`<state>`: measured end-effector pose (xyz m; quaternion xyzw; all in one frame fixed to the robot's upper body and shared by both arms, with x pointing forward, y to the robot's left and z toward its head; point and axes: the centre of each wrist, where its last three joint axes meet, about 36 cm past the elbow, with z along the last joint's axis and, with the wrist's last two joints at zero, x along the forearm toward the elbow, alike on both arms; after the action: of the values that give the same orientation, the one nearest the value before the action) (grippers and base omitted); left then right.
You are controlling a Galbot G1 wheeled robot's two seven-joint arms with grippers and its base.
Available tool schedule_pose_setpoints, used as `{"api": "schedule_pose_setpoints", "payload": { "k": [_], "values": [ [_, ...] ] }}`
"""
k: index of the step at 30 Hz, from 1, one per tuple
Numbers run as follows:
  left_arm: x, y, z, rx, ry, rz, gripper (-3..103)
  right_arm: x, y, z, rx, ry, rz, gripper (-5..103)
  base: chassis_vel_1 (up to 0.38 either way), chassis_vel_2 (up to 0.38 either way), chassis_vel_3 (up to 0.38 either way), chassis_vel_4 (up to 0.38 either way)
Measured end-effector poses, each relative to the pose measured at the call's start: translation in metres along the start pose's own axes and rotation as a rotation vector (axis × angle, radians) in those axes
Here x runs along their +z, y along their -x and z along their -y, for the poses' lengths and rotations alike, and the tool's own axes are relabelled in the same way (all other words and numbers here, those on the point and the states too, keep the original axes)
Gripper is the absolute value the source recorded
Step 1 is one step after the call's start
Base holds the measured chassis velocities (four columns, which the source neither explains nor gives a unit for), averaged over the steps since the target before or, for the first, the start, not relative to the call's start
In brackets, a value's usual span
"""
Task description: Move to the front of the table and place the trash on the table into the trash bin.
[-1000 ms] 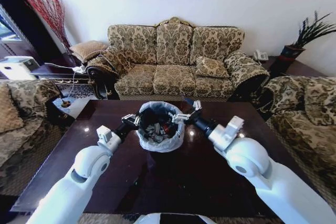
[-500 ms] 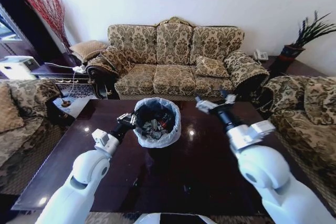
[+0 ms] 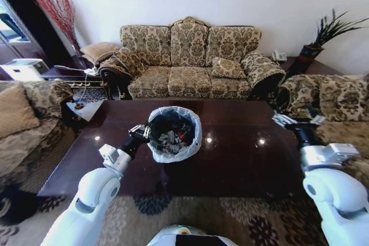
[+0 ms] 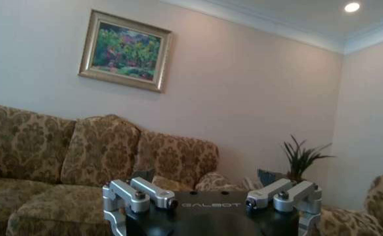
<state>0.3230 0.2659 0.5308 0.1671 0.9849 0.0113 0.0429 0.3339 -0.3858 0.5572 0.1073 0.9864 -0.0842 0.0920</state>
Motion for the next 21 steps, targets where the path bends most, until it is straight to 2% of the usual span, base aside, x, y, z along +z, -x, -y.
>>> {"api": "schedule_pose_setpoints", "payload": {
  "k": [6, 15, 21],
  "values": [
    [0.000, -0.001, -0.001, -0.011, -0.002, 0.005, 3, 0.005, 0.004, 0.006, 0.021, 0.013, -0.018, 100, 0.363, -0.366, -0.364, 0.343],
    [-0.007, -0.009, -0.011, -0.035, 0.028, 0.011, 3, 0.008, 0.008, -0.003, 0.010, 0.026, -0.022, 100, 0.352, -0.361, -0.354, 0.355],
    [-0.009, -0.011, -0.012, -0.059, 0.026, 0.015, 3, 0.013, 0.012, -0.008, 0.000, 0.040, -0.012, 100, 0.316, -0.350, -0.325, 0.330]
  ]
}}
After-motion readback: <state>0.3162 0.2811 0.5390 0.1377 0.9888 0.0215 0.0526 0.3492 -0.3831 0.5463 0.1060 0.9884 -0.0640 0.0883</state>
